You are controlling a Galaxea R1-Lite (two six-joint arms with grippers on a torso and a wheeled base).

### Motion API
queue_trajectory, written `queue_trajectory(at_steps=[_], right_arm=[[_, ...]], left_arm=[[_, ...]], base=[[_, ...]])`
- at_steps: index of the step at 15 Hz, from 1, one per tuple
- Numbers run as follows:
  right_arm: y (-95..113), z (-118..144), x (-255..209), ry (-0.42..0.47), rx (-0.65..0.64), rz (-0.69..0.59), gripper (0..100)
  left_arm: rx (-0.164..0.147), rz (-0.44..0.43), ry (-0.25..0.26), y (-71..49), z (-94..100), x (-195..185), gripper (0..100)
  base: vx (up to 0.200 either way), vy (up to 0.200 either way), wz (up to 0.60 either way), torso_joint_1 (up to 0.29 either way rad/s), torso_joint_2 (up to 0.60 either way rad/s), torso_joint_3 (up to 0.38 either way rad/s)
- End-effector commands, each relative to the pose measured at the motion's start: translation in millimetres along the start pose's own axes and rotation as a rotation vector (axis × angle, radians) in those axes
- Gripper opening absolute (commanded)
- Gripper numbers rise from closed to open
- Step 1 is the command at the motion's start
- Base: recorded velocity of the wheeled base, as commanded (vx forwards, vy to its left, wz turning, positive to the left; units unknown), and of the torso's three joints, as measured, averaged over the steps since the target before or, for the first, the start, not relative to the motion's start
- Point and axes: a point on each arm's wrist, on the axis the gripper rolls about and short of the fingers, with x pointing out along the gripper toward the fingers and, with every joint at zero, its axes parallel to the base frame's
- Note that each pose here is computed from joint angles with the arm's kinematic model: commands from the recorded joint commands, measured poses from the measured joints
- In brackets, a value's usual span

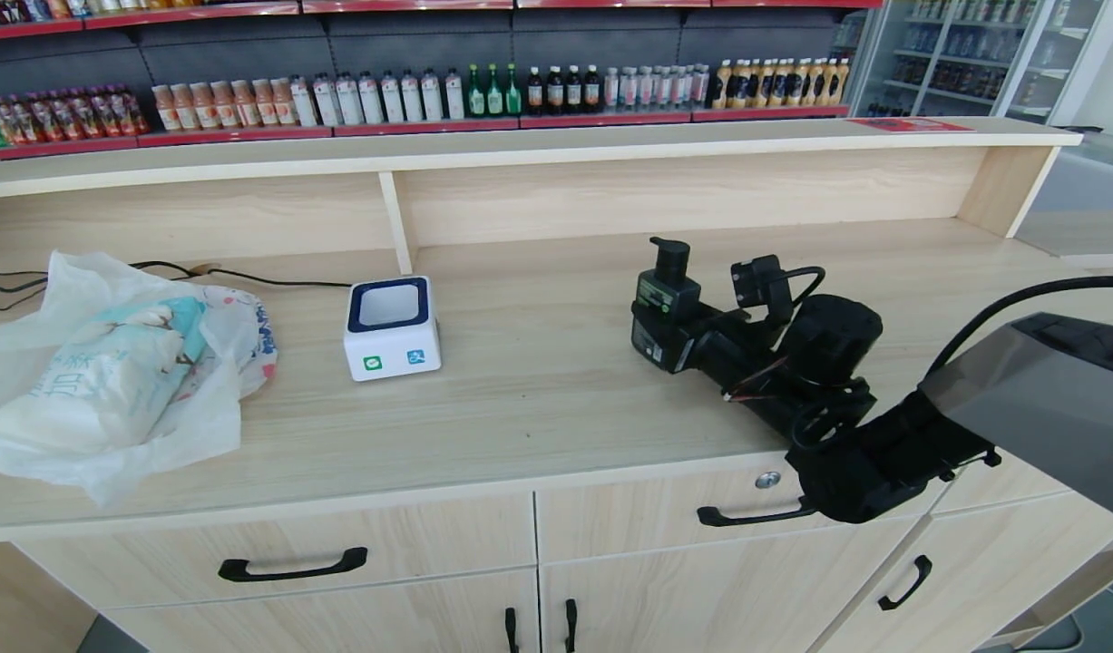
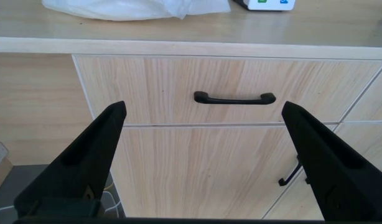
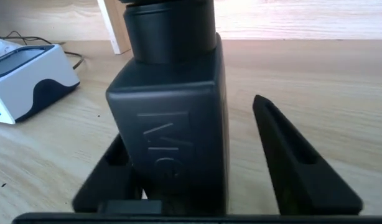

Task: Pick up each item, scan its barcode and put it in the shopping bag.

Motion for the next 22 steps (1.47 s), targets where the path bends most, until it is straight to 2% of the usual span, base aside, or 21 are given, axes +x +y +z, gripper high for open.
queue_trajectory(at_steps=[1,5,9,13,15,17,19,20,22], right_arm=[[-1,0,1,-0.006,-0.003,-0.002,0],[0,9,1,-0.032,-0.014,-0.003,0],[8,35,-5,-0.09,-0.051,0.009,0],[34,76,-27,-0.158,-0.089,0.015,0],[49,89,-54,-0.151,-0.075,-0.027,0],[68,101,-86,-0.139,-0.079,-0.014,0],[84,111,-109,-0.147,-0.069,0.03,0],[99,118,-127,-0.156,-0.067,0.08,0],[103,119,-149,-0.142,-0.079,0.082,0]], left_arm=[[-0.001,0.0,-0.001,0.0,0.0,0,100],[-0.004,0.0,0.001,0.0,-0.1,0,100],[-0.002,0.0,-0.001,0.0,0.0,0,100],[-0.004,0.0,0.008,0.0,-0.9,0,100],[-0.004,0.0,0.008,0.0,-0.9,0,100],[-0.004,0.0,0.008,0.0,-0.9,0,100],[-0.004,0.0,0.008,0.0,-0.9,0,100],[-0.004,0.0,0.008,0.0,-0.9,0,100],[-0.004,0.0,0.008,0.0,-0.9,0,100]], base=[[0.0,0.0,0.0,0.0,0.0,0.0],[0.0,0.0,0.0,0.0,0.0,0.0],[0.0,0.0,0.0,0.0,0.0,0.0],[0.0,0.0,0.0,0.0,0.0,0.0],[0.0,0.0,0.0,0.0,0.0,0.0],[0.0,0.0,0.0,0.0,0.0,0.0],[0.0,0.0,0.0,0.0,0.0,0.0],[0.0,0.0,0.0,0.0,0.0,0.0],[0.0,0.0,0.0,0.0,0.0,0.0]])
